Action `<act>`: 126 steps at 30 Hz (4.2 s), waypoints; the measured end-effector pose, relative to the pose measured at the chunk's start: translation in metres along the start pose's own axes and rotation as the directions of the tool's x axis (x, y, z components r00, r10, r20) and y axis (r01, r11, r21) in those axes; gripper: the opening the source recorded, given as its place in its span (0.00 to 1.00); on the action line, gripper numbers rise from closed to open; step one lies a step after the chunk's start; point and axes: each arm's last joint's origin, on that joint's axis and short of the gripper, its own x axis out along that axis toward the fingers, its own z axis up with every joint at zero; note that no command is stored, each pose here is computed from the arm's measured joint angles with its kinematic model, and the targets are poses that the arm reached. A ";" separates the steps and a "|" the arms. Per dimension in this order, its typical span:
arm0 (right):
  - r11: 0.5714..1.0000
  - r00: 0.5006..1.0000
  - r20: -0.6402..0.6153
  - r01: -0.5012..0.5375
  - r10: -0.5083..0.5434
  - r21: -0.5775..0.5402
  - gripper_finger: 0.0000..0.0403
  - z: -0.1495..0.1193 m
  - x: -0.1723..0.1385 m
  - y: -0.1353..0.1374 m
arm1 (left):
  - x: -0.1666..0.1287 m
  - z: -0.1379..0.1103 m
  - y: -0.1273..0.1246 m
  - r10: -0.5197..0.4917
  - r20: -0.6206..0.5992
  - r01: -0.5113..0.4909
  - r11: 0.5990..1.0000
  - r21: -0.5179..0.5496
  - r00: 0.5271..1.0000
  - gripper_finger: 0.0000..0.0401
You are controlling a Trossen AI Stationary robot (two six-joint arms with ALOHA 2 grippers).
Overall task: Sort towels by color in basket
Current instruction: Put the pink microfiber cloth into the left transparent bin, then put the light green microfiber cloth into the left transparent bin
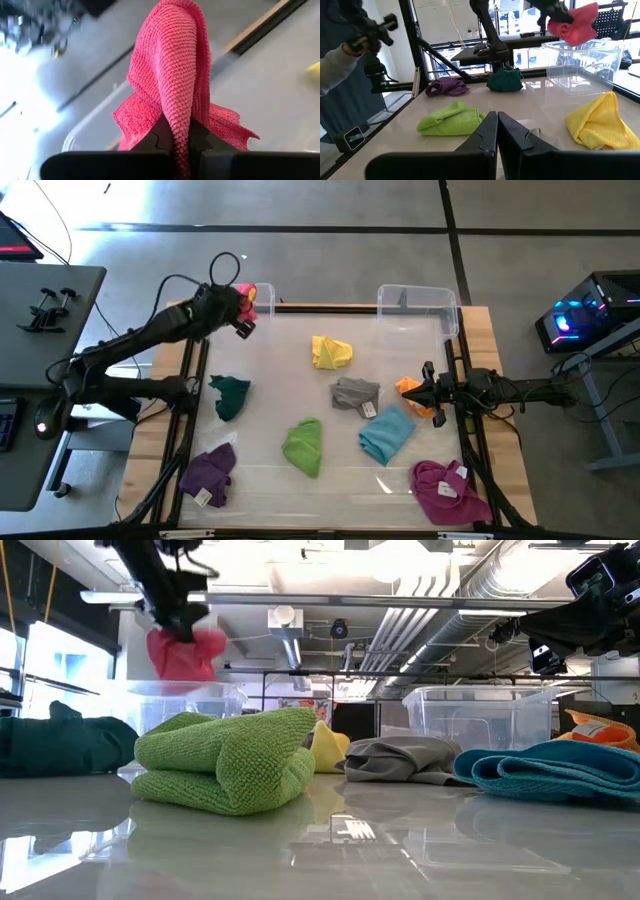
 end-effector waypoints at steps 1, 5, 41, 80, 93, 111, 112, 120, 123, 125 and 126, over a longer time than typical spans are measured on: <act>1.000 1.000 0.000 0.000 0.000 0.000 0.00 0.000 0.000 0.000 | 0.006 -0.001 0.003 0.009 -0.030 -0.010 1.000 -0.007 1.000 0.00; 1.000 1.000 0.000 0.000 0.000 0.000 0.00 0.000 0.000 0.000 | 0.029 -0.003 0.013 0.053 -0.108 -0.057 0.998 -0.033 0.993 0.01; 1.000 1.000 0.000 0.000 0.000 0.000 0.00 0.000 0.000 0.000 | 0.019 0.005 -0.005 -0.030 -0.010 0.031 0.995 0.091 1.000 0.43; 1.000 1.000 0.000 0.000 0.000 0.000 0.00 0.000 0.000 0.000 | -0.087 -0.105 -0.275 -0.888 0.081 0.675 0.401 0.619 0.453 0.40; 1.000 1.000 0.000 0.000 0.000 0.000 0.00 0.000 0.000 0.000 | -0.050 -0.125 -0.296 -0.900 -0.148 0.824 0.297 0.482 0.411 0.65; 1.000 1.000 0.000 0.000 0.000 0.000 0.00 0.000 0.000 0.000 | -0.019 -0.139 -0.306 -0.873 -0.312 0.822 0.157 0.548 0.374 0.26; 1.000 1.000 0.000 0.000 0.000 0.000 0.00 0.000 0.000 0.000 | -0.019 -0.139 -0.305 -0.873 -0.312 0.822 0.157 0.547 0.375 0.21; 1.000 1.000 -0.001 0.000 0.000 0.000 0.00 0.000 0.000 0.000 | -0.048 -0.097 -0.274 -0.874 -0.206 0.760 0.240 0.604 0.439 0.03; 1.000 1.000 -0.004 0.000 0.000 0.000 0.00 0.000 0.000 0.000 | -0.067 -0.073 -0.248 -0.822 -0.037 0.627 0.404 0.666 0.569 0.05; 1.000 1.000 -0.007 0.001 -0.001 0.000 0.00 -0.001 0.000 0.000 | -0.077 -0.062 -0.230 -0.761 0.054 0.527 0.496 0.690 0.646 0.05; 1.000 1.000 -0.007 0.000 0.000 0.000 0.00 -0.001 0.000 0.000 | -0.082 -0.055 -0.220 -0.735 0.110 0.481 0.541 0.690 0.669 0.05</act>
